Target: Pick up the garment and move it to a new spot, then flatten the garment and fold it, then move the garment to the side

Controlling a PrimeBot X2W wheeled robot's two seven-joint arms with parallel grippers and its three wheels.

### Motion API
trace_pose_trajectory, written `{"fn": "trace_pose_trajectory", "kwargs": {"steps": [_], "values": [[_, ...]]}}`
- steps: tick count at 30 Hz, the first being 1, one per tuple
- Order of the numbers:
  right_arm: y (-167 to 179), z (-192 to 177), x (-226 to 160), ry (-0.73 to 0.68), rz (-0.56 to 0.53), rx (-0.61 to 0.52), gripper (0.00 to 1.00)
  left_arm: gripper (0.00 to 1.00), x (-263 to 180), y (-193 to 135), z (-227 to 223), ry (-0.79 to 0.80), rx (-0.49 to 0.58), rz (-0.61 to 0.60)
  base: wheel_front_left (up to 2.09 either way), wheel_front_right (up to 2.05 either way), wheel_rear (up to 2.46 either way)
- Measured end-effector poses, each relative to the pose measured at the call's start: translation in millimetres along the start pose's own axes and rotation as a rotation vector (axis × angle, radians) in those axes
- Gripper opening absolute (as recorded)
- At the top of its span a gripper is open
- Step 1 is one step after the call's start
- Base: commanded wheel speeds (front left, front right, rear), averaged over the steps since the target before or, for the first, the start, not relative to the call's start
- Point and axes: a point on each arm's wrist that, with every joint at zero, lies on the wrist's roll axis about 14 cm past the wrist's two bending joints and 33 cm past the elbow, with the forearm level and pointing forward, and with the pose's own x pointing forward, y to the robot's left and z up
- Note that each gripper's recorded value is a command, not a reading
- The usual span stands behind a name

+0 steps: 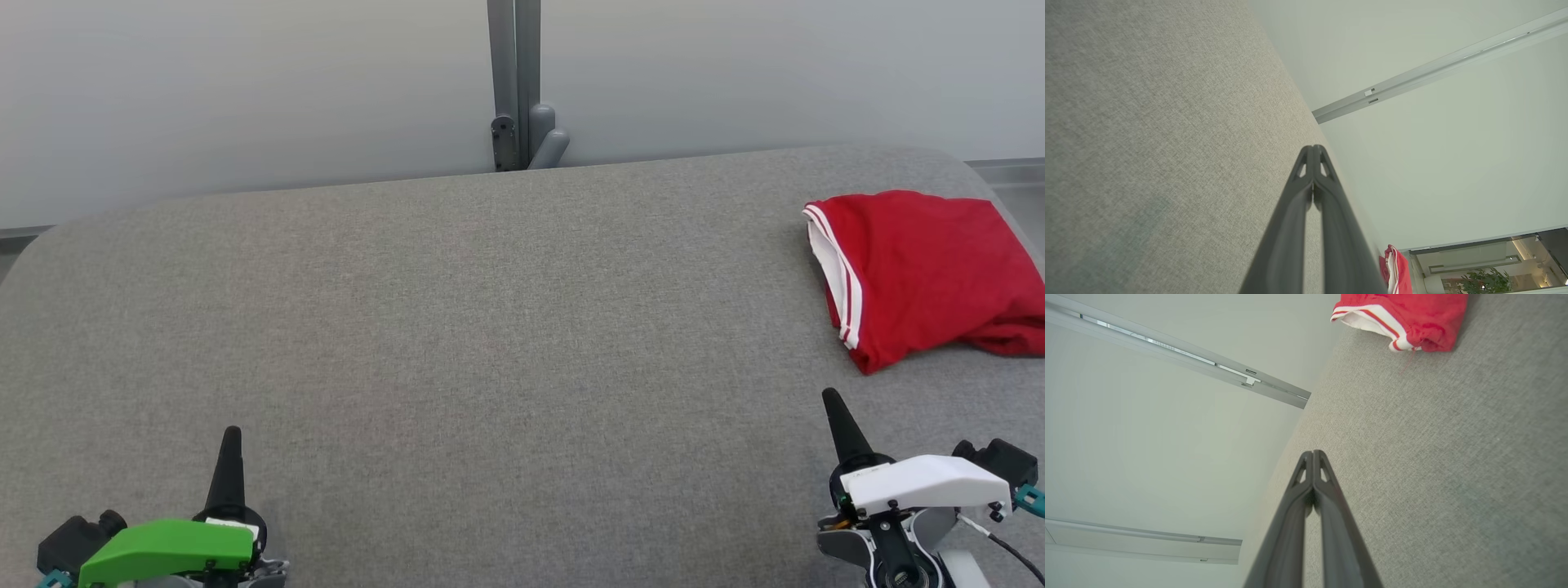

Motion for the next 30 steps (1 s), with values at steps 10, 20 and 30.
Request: {"fn": "trace_pose_trajectory", "kwargs": {"steps": [10, 20, 30], "values": [[3.7, 3.4, 1.4, -0.003, 0.013, 0.096, 0.00, 0.00, 3.6, -6.6, 4.7, -0.004, -0.088, -0.021, 0.00, 0.00, 0.00], [8.0, 7.1, 3.0, -0.006, 0.029, 0.188, 0.00, 0.00, 5.6, -11.4, 7.7, -0.002, -0.178, -0.041, 0.00, 0.00, 0.00], [12.2, 10.0, 4.4, -0.006, 0.047, 0.268, 0.00, 0.00, 8.1, -16.9, 10.9, -0.002, -0.255, -0.062, 0.00, 0.00, 0.00]]}}
